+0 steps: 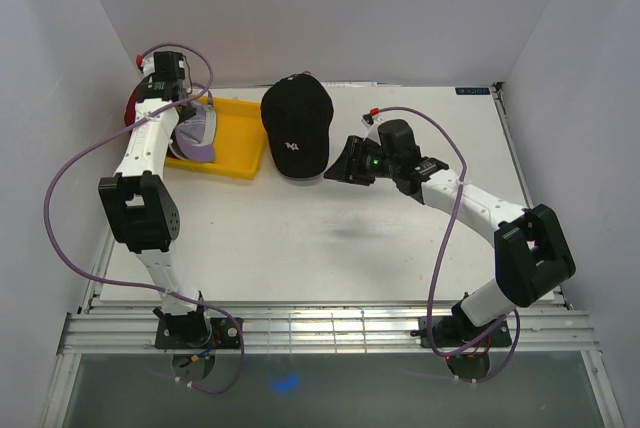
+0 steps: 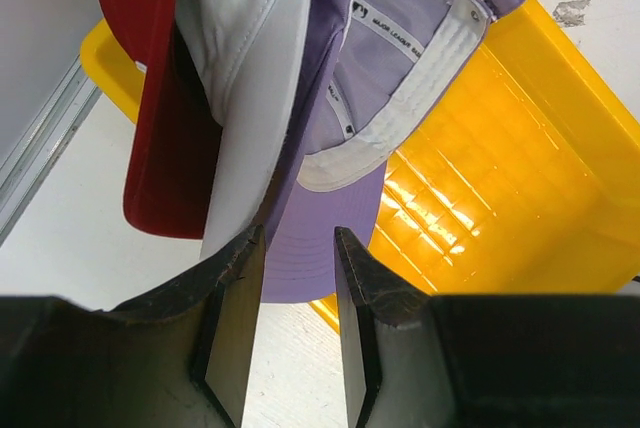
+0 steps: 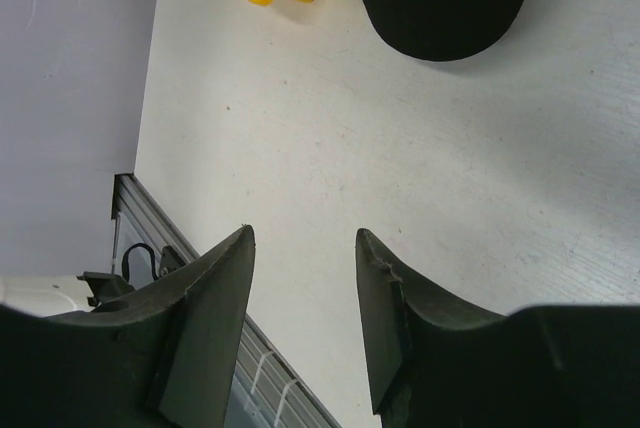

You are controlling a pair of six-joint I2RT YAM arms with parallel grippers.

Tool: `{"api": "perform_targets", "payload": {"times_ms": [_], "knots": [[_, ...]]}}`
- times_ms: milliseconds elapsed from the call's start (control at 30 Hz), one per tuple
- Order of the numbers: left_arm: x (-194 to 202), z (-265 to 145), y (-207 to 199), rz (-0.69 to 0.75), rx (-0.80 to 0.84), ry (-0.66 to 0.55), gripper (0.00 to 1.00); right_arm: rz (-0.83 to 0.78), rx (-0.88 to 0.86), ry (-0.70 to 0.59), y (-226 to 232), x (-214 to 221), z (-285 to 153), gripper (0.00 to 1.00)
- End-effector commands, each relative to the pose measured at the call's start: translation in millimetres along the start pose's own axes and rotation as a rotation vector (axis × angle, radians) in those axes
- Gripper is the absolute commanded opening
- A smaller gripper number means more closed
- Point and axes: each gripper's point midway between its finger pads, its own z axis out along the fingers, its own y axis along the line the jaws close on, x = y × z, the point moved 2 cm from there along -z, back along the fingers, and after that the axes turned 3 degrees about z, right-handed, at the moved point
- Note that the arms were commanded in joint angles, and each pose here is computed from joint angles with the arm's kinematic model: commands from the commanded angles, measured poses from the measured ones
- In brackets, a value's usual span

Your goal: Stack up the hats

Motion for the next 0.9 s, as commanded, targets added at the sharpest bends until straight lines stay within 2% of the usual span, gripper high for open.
{"api": "perform_targets", "payload": {"times_ms": [0,433,600,800,867], "knots": [[-9.9,-14.4,14.0,-0.022,-0.020,-0.032,0.45,-0.032,-0.032,-0.018,5.5,-2.8,-2.4,0.51],[1.8,2.2,22.0,-0.025,-0.030,0.017,0.44,-0.030,-0.028,-0.004,0.4,1.1,0.6,0.50],[17.7,16.1,19.8,-0.010,-0.036,0.063,0.43,-0.029,-0.029,0.002,-0.4,2.1,2.0,0.50],[33.0,26.7,18.2,-0.009,-0.037,0.100,0.36,-0.036,-0.027,-0.005,0.3,0.4,0.9,0.50],[36.4,27.3,17.0,-0.014,-0.029,0.108,0.30,-0.039,-0.025,-0.006,0.3,0.3,0.5,0.50]]}}
